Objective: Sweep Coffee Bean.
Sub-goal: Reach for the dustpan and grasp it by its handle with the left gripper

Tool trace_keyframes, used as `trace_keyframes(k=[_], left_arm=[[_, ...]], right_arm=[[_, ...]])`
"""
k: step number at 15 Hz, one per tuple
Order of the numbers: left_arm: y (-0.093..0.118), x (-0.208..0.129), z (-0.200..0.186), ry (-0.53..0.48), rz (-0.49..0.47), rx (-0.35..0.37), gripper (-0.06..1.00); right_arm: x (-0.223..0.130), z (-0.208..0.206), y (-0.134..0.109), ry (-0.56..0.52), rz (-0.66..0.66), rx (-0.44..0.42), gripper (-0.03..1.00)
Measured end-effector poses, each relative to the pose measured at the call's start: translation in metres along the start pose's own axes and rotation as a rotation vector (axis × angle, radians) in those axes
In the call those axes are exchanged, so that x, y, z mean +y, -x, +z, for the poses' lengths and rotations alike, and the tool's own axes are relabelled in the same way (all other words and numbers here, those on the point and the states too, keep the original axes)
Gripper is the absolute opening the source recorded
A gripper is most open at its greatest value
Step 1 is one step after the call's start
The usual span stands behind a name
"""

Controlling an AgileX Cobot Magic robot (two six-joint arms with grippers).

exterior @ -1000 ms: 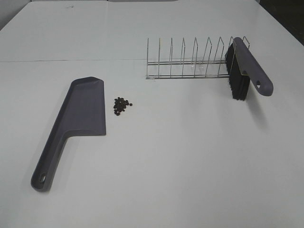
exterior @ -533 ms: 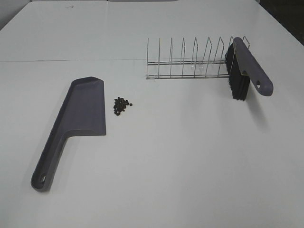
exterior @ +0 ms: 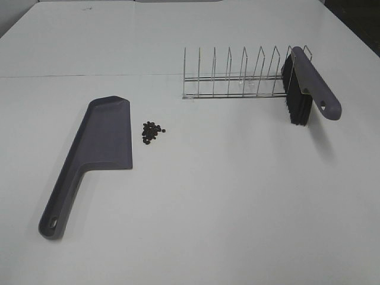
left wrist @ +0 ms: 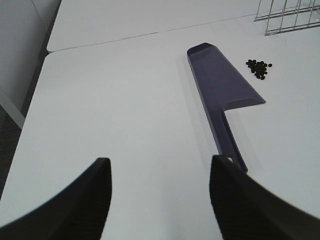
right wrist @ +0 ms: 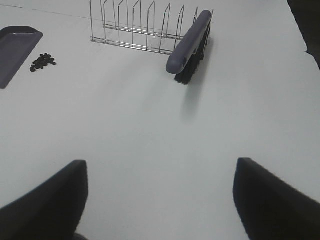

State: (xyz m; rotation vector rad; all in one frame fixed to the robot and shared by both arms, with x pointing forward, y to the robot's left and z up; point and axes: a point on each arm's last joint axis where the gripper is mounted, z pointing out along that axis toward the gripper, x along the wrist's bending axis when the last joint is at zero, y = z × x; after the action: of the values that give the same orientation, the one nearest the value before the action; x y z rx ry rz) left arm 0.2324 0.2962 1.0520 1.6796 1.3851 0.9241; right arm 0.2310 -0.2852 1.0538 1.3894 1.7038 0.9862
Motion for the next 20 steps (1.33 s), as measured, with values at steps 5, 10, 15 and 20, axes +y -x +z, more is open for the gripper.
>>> trace_keyframes(k=[5,10,15,20], left_arm=[[0.0000,0.0000,0.0000,0.000,0.000,0.000,0.54],[0.0000,0.0000,0.0000,0.000,0.000,0.000,0.54],[0.0000,0.0000,0.0000,0.000,0.000,0.000,0.54],[0.0000,0.0000,0.0000,0.000,0.000,0.000,0.54]], right_arm=[[0.0000,0.0000,0.0000,0.000,0.000,0.000,0.67],[0.0000,0.0000,0.0000,0.000,0.000,0.000,0.67],[0.0000,0.0000,0.0000,0.000,0.000,0.000,0.67],[0.0000,0.0000,0.0000,0.000,0.000,0.000,0.67]])
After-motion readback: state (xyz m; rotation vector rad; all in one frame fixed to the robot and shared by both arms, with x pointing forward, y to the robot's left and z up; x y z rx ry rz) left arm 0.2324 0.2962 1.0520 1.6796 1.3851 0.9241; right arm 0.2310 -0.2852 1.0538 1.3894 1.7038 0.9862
